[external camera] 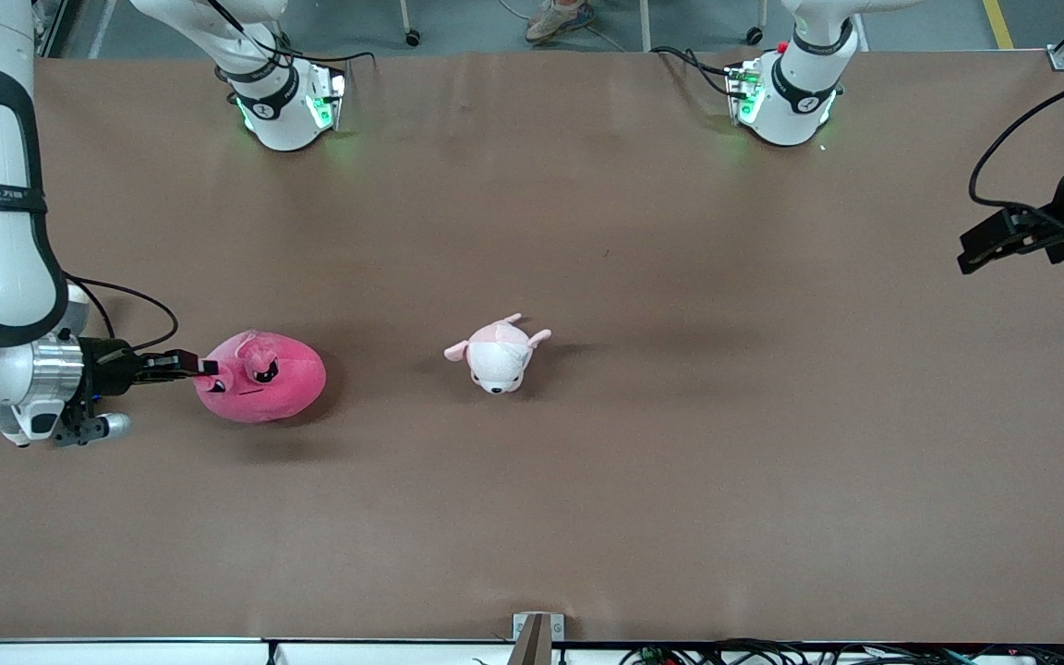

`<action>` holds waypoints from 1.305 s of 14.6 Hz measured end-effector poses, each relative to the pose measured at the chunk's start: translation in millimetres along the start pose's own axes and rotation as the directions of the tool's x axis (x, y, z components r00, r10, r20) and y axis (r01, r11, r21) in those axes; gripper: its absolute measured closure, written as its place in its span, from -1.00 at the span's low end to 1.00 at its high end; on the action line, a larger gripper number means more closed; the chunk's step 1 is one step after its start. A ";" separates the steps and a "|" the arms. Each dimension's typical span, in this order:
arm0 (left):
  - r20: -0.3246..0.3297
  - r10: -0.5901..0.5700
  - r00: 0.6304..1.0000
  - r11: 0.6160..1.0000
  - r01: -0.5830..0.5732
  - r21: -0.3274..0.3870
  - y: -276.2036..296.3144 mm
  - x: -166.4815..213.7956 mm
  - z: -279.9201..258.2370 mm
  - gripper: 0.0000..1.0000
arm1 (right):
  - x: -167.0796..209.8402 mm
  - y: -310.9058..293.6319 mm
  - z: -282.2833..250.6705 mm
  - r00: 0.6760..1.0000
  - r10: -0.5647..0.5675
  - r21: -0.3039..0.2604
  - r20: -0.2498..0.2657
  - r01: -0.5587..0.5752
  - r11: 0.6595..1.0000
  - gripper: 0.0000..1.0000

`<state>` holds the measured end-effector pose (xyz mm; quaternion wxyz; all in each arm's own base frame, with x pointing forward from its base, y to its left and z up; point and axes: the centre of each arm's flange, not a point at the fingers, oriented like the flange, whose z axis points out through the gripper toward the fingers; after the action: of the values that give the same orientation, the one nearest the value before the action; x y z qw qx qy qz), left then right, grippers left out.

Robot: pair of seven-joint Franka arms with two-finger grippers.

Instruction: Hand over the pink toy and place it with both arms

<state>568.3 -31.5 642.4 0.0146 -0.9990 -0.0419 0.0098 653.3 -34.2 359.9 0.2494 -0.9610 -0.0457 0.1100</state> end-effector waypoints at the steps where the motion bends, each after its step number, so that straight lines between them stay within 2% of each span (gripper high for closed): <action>1: 0.004 0.005 1.000 1.000 -0.005 -0.001 -1.9 -6.7 1.1 -1.00 | 0.2 0.8 1.1 1.000 0.001 0.001 0.002 -0.001 1.000 0.81; 10: 0.026 0.044 0.999 0.999 -0.044 -0.010 13.7 -41.7 9.2 -1.00 | 6.6 18.4 27.9 0.999 0.019 0.012 0.043 -0.020 1.000 0.82; 11: 0.024 0.053 0.998 0.999 -0.053 -0.009 18.4 -44.4 8.4 -1.00 | 7.3 20.4 30.8 0.999 0.022 0.013 0.046 -0.023 1.000 0.73; 13: 0.017 0.068 0.998 0.998 -0.068 -0.006 26.1 -51.9 4.4 -1.00 | 8.2 20.3 28.3 0.999 0.021 0.012 0.041 -0.022 1.000 0.34; 15: 0.011 0.080 0.997 0.997 -0.080 -0.002 31.8 -62.3 0.4 -1.00 | 11.8 15.4 13.4 1.000 0.013 0.002 0.012 -0.013 1.000 -0.10; 16: 0.007 0.082 0.997 0.997 -0.082 -0.001 32.5 -67.0 -1.9 -1.00 | 13.7 10.5 -1.0 1.000 0.008 -0.011 -0.012 -0.008 1.000 -0.30; 19: 0.002 0.081 0.997 0.997 -0.081 0.001 31.4 -72.8 -4.8 -1.00 | 6.6 -14.2 -56.5 0.998 0.015 -0.105 -0.060 -0.022 0.994 -0.89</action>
<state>498.5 -69.0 647.6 0.0147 -0.9998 -0.0014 0.0113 672.5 -47.4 413.7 0.1987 -0.9761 -0.0351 0.0811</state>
